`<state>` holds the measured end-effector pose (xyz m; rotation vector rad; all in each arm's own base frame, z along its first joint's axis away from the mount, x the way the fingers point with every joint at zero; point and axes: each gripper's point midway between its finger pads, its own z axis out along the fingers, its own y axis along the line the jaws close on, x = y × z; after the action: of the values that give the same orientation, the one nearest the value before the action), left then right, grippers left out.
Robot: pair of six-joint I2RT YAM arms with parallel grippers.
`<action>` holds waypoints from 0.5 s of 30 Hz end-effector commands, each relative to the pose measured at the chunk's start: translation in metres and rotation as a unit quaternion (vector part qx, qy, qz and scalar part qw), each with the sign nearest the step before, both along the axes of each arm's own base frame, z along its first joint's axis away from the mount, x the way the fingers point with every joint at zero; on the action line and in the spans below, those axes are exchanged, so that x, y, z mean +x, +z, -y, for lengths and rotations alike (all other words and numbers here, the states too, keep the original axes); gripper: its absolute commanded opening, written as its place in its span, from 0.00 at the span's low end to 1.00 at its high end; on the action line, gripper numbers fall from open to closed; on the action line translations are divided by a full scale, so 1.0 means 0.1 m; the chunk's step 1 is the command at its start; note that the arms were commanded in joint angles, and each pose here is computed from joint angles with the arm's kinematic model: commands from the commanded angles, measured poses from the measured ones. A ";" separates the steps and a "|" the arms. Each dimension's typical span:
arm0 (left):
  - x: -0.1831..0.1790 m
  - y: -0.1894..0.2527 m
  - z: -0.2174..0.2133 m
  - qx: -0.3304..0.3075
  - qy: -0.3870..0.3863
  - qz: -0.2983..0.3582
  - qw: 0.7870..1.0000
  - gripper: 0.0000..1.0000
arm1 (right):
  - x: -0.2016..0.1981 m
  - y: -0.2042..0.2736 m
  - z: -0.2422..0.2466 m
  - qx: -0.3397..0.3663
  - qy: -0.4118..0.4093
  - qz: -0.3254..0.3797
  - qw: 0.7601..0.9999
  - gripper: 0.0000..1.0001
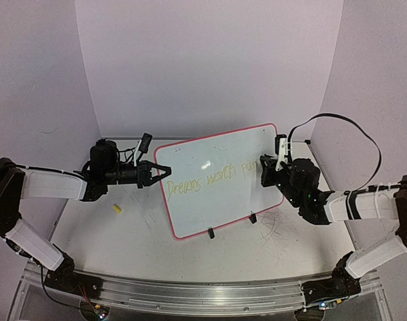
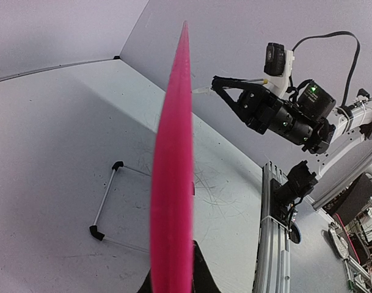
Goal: Write a sentence on the whiteboard
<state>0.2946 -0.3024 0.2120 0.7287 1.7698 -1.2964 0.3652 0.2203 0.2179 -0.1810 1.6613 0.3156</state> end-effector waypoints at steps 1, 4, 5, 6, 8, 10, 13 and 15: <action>0.16 -0.18 -0.13 0.047 0.044 0.024 0.998 0.00 | -0.22 0.48 0.03 0.051 0.040 0.061 0.996 0.00; 0.17 -0.17 -0.13 0.047 0.046 0.025 0.998 0.00 | -0.31 0.50 0.11 0.051 0.045 0.068 0.995 0.00; 0.17 -0.16 -0.13 0.047 0.046 0.026 0.998 0.00 | -0.31 0.47 0.13 0.049 0.042 0.066 0.996 0.00; 0.17 -0.16 -0.13 0.046 0.046 0.028 0.997 0.00 | -0.30 0.44 0.15 0.048 0.040 0.063 0.996 0.00; 0.17 -0.15 -0.13 0.046 0.046 0.028 0.998 0.00 | -0.28 0.36 0.16 0.045 0.037 0.054 0.997 0.00; 0.17 -0.16 -0.12 0.046 0.045 0.026 0.998 0.00 | -0.26 0.31 0.15 0.038 0.038 0.048 0.997 0.00; 0.16 -0.17 -0.12 0.046 0.044 0.023 0.998 0.00 | -0.20 0.24 0.10 0.027 0.038 0.038 0.998 0.00; 0.16 -0.15 -0.12 0.045 0.045 0.023 0.998 0.00 | -0.20 0.22 0.06 0.023 0.047 0.037 0.998 0.00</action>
<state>0.2945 -0.3024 0.2122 0.7306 1.7682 -1.2957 0.3429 0.2069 0.2384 -0.2004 1.5852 0.4005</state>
